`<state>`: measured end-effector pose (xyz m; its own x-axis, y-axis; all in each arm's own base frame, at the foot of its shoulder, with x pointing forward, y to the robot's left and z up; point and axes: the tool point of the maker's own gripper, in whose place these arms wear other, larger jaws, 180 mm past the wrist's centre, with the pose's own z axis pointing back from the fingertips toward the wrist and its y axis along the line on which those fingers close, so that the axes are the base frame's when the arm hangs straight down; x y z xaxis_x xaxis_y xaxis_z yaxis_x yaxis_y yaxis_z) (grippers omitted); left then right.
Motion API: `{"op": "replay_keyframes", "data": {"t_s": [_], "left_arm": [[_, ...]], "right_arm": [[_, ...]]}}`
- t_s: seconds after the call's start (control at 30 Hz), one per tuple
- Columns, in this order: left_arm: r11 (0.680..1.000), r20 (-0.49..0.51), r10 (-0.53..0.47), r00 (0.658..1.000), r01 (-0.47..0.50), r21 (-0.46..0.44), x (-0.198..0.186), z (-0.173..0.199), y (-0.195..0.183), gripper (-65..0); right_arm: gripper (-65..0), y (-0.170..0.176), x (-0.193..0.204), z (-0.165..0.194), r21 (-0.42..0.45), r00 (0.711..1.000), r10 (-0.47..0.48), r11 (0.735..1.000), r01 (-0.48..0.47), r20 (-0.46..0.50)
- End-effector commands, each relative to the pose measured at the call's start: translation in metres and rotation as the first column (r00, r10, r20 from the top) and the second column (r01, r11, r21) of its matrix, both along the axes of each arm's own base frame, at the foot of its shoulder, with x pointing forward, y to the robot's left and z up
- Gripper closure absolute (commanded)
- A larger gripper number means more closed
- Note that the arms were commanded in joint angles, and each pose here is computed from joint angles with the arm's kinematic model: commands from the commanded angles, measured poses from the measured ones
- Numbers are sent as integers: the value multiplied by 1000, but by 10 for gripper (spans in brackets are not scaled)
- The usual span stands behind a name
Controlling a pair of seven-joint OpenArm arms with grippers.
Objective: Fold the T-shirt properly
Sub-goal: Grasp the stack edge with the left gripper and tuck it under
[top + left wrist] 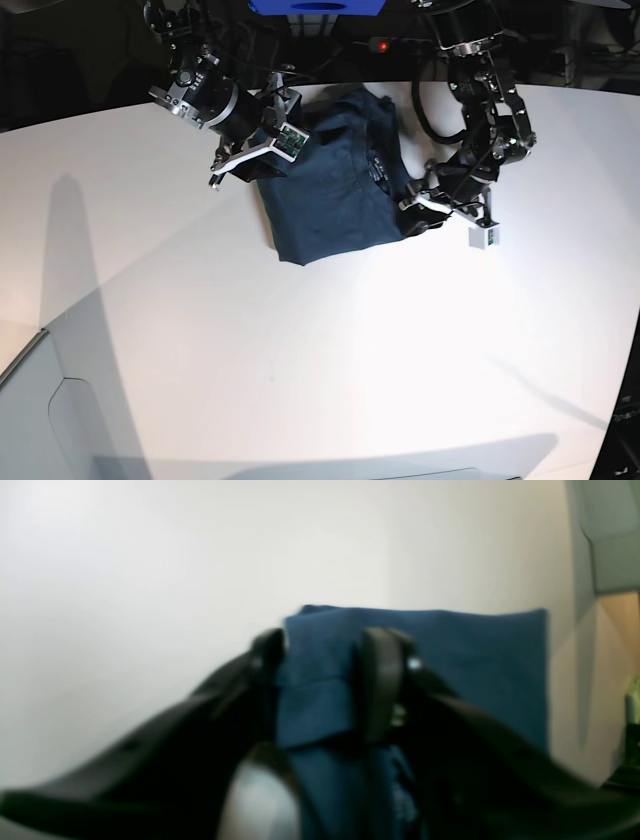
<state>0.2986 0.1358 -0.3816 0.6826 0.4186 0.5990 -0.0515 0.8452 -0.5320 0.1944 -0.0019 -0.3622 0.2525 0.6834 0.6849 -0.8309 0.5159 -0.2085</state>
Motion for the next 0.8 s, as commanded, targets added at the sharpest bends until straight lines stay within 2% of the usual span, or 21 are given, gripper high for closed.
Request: {"op": "replay_keyframes", "data": {"t_s": [0.0,0.1,0.13,0.53,0.77], "left_arm": [[1000,54,5,999,-4,-8,9,14,0,-161],[1000,66,6,998,-6,-5,10,18,1,-14],[1000,69,7,998,-7,-5,11,19,2,0],[1000,145,-6,989,7,-6,41,45,-2,0],[1000,104,-7,995,8,-17,39,31,-3,0]], "right_arm": [[-356,6,1,8,32,1000,15,999,-16,21],[-356,5,2,8,32,1000,14,999,-14,21],[-356,5,2,8,32,1000,14,999,-14,21],[-356,5,1,8,31,1000,14,999,-14,20],[-356,5,-2,6,32,1000,14,999,-14,9]]}}
